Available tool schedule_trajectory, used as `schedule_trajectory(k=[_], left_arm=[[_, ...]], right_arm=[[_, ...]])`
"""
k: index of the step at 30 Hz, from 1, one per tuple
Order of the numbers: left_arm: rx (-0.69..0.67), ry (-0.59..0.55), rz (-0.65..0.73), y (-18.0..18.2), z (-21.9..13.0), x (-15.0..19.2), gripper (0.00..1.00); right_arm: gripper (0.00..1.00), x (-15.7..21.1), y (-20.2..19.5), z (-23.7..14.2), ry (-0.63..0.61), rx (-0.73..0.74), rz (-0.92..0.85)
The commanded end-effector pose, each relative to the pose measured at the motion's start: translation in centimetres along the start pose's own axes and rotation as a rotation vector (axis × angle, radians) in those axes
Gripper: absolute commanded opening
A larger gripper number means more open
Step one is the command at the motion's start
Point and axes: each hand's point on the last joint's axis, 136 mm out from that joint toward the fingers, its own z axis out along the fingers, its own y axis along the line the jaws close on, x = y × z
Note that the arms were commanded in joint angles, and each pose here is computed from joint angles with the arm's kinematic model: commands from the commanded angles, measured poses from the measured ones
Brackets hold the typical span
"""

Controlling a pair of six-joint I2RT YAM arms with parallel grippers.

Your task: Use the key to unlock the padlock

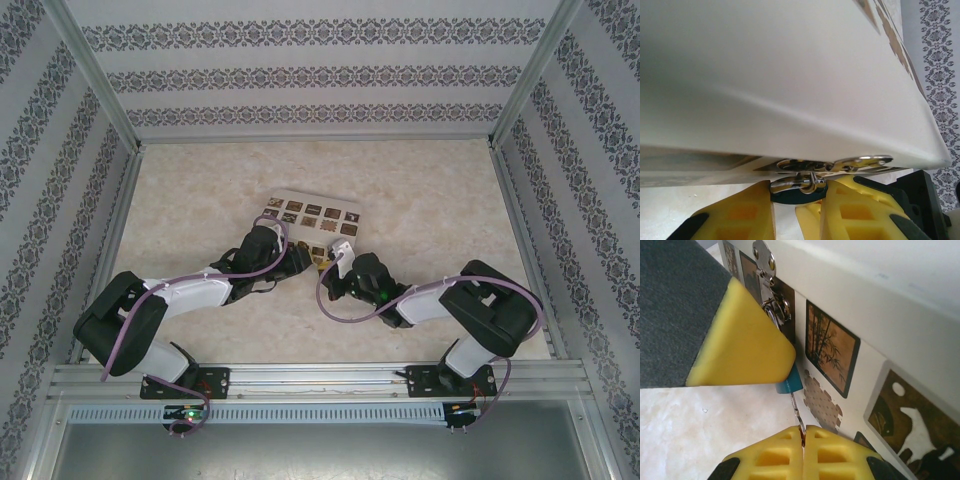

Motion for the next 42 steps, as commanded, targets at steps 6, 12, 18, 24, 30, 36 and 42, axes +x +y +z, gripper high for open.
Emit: schedule_trajectory(k=[6,12,18,24,30,36,42], left_arm=[[0.156,0.059,0.048,-4.4,-0.4,1.0,0.22],[0.166,0.058,0.046,-4.7,-0.4,0.9,0.22],[0.156,0.068,0.052,-4.4,-0.2,1.1,0.22],[0.152,0.073,0.043,-4.0,0.1,1.3,0.22],[0.134,0.061,0.039,-3.2,0.5,1.3,0.24],[0.133,0.069,0.014,-2.2,1.6,1.7,0.24],[0.122,0.078,-0.002,-1.2,2.7,2.1,0.25]], right_arm=[[0.0,-6.4,2.6,0.8,-0.181,-0.132,-0.01],[0.0,-5.7,1.9,0.9,-0.181,-0.103,-0.038],[0.0,-6.8,2.1,0.6,-0.216,-0.13,-0.013],[0.0,-7.7,2.5,0.3,-0.233,-0.14,-0.017],[0.0,-5.8,1.4,1.0,-0.185,-0.101,0.036],[0.0,-3.0,0.9,1.8,-0.141,-0.07,0.093],[0.0,-1.5,0.3,2.1,-0.127,-0.049,0.138]])
